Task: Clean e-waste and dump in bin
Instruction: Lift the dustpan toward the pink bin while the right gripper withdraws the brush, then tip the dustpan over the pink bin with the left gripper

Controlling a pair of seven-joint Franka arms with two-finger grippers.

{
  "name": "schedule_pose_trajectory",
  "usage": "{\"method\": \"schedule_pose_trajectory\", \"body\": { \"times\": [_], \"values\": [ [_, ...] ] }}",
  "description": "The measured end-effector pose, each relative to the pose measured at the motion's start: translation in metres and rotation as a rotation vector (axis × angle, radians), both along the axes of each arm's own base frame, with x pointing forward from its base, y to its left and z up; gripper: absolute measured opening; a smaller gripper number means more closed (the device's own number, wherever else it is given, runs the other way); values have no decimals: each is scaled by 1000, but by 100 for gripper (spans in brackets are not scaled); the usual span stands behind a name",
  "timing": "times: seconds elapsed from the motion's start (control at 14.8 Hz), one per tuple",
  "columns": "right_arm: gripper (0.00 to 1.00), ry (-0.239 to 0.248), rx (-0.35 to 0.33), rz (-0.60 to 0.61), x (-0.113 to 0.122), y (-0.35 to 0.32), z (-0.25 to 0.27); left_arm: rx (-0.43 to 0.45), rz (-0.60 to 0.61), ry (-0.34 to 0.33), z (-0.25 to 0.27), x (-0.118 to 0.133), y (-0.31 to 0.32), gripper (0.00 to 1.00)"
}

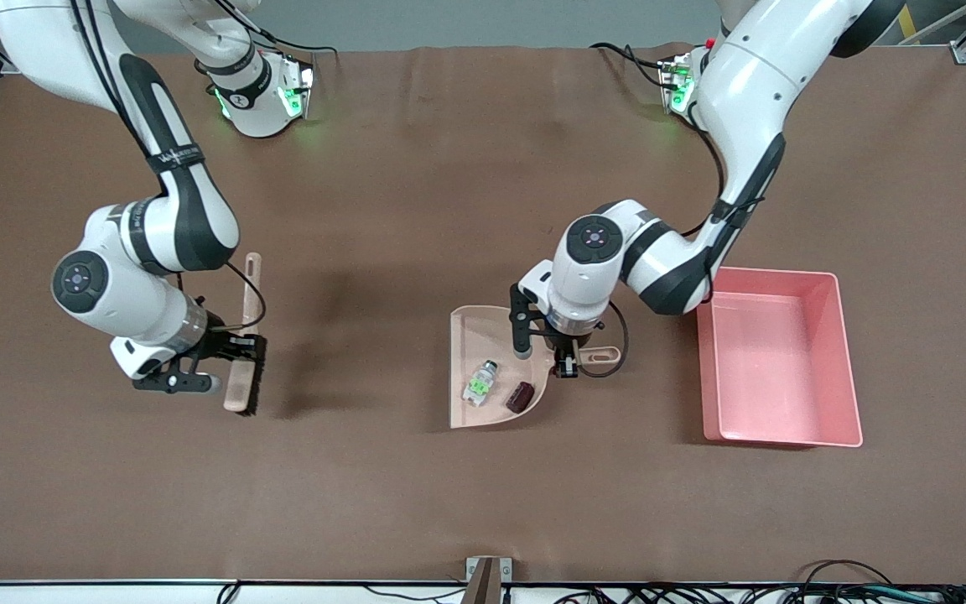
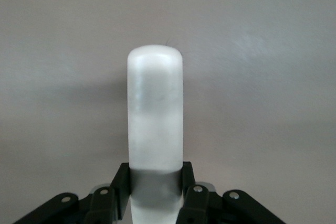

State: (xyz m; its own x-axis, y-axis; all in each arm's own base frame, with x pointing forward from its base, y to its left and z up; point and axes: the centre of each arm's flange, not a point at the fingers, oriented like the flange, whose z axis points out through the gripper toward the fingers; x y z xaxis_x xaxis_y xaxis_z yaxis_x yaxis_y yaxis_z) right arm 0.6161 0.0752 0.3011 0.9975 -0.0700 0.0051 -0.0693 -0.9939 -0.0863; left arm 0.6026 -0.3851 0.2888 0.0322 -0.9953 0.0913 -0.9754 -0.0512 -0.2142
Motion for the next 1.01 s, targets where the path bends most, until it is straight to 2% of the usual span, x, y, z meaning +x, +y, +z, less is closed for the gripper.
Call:
{"method": "schedule_pose_trajectory", "body": {
  "times": [0.13, 0.34, 0.54, 0.74, 1.01],
  "values": [
    [43, -15, -15, -7, -20, -10, -16, -40, 4, -8, 29, 18, 30, 33],
    [43, -1, -40, -21, -40, -51, -35, -50, 8, 15, 66, 44, 94, 33],
    [43, -27, -45, -43, -56, -81, -49, -27, 50, 58, 103, 60, 171, 33],
    [43, -62, -50, -25, -80, -80, -66, 14, 108, 88, 136, 67, 257, 33],
    [43, -75, -55, -2, -96, -82, -78, 82, 107, 77, 154, 72, 378, 33]
  ]
}}
